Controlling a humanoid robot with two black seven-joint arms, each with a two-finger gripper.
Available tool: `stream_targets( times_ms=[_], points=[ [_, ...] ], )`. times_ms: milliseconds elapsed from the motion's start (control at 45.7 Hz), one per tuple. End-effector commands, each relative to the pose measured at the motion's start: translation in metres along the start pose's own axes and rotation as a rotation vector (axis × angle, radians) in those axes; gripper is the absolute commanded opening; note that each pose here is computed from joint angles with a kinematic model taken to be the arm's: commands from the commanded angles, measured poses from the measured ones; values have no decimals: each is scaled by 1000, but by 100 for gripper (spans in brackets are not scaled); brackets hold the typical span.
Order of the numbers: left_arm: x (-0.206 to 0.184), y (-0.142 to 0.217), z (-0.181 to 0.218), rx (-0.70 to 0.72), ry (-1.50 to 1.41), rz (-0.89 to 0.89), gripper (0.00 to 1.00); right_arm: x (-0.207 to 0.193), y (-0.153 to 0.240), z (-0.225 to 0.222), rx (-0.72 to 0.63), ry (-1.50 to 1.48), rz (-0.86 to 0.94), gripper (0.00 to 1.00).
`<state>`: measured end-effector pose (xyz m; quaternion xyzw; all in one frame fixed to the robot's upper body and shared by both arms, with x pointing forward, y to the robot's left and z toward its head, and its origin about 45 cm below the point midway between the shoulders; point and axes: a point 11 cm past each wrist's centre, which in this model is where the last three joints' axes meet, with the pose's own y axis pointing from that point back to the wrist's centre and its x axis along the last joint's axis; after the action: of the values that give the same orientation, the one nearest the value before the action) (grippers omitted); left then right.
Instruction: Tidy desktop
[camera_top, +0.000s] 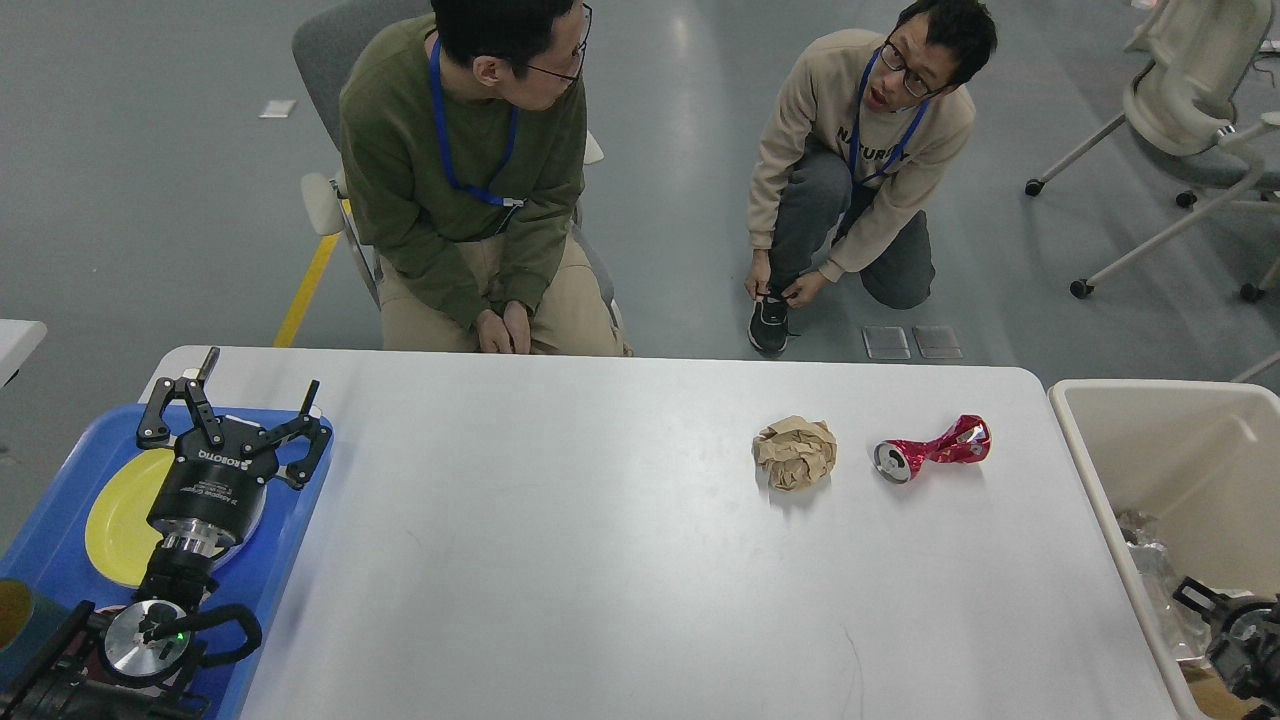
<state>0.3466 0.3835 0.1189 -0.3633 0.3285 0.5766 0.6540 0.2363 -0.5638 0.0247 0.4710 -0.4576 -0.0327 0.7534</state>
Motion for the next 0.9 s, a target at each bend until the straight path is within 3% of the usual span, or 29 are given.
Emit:
stream_targets(
  times_ms=[0,22,88,153,219,876],
  points=[
    [0,0,0,1,-1,0,96,-4,0,3,-3,5,-10,0],
    [0,0,0,1,0,2,96,-4,0,3,-3,5,-8,1],
    [0,0,0,-3,0,0,96,-3,0,2,-2,5,-1,35],
    [0,0,0,0,0,0,96,1,0,4,-4,4,27,63],
    [0,0,0,-1,0,0,96,6,0,3,-1,2,79,99],
    [0,0,0,-1,1,0,96,12,1,9,-12,20,94,100]
  ],
)
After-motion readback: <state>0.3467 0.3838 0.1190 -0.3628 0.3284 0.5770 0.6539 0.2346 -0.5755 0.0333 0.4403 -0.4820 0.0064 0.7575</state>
